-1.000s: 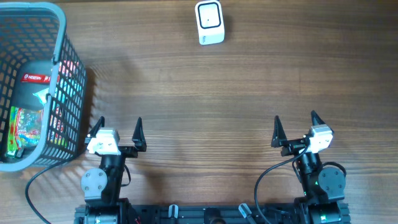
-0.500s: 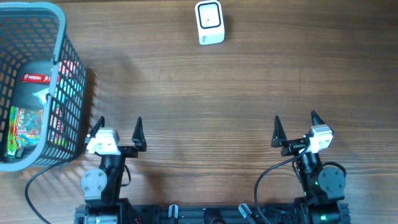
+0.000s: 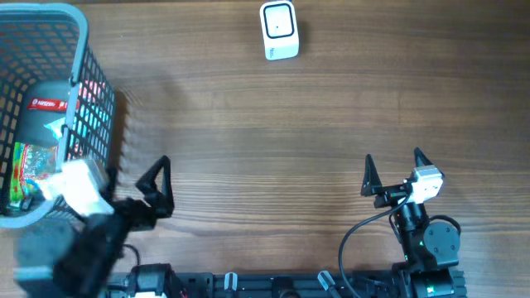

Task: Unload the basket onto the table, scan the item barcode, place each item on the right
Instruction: 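Reach the left gripper into the basket and grasp the ZAPPY wipes pack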

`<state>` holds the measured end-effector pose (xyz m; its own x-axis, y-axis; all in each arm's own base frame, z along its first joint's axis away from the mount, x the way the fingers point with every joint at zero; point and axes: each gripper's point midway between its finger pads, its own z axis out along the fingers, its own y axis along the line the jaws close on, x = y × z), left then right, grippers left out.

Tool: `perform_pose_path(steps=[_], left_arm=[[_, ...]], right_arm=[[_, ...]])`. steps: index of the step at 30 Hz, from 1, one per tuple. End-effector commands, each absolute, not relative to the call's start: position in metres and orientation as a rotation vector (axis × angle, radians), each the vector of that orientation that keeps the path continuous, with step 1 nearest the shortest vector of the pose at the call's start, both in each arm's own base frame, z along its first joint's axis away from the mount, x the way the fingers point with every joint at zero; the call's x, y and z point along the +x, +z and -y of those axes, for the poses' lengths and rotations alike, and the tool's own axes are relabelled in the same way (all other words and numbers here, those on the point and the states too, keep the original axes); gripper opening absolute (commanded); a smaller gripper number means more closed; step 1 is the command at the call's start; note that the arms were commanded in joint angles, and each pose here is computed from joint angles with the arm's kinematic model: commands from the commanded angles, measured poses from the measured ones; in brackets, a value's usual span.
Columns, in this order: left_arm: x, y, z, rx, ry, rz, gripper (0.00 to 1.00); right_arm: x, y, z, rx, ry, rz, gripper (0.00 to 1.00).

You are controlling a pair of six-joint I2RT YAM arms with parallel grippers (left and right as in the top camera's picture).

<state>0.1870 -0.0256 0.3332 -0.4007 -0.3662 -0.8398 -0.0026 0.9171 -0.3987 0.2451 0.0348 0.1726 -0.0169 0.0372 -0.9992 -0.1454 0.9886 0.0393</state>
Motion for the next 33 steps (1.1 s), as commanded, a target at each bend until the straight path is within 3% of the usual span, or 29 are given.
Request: perform_pose_path(steps=[1,5,8,9,12,15,22,25,33], left_arm=[[0.203,0.384,0.037,-0.257,-0.478,-2.067,1.0],[0.239,0.401,0.025,-0.297,-0.416,-2.072,1.0],[0.262,0.389,-0.01,-0.508,-0.263,-2.067,0.54],[0.27,0.384,-0.025,-0.59,-0.209,-2.06,0.53],[0.292,0.369,-0.059,-0.716,-0.111,-2.065,0.63],[0.313,0.342,-0.114,-0.973,-0.056,-2.045,0.88],[0.325,0.259,-0.236,-1.414,0.047,-2.008,0.89],[0.333,0.207,-0.261,-1.505,0.067,-2.087,1.0],[0.372,0.106,-0.262,-1.265,-0.047,-2.426,1.0]], right_arm=[[0.245,0.173,-0.035,-0.095,0.135,-1.577,1.0],[0.245,0.173,-0.035,-0.095,0.136,-1.577,1.0],[0.245,0.173,-0.035,-0.095,0.135,-1.577,1.0],[0.245,0.173,-0.035,-0.095,0.135,-1.577,1.0],[0.245,0.173,-0.035,-0.095,0.134,-1.577,1.0],[0.245,0.173,-0.035,-0.095,0.135,-1.577,1.0],[0.245,0.173,-0.035,-0.095,0.135,-1.577,1.0],[0.245,0.173,-0.035,-0.095,0.135,-1.577,1.0],[0.245,0.173,-0.035,-0.095,0.135,-1.577,1.0]])
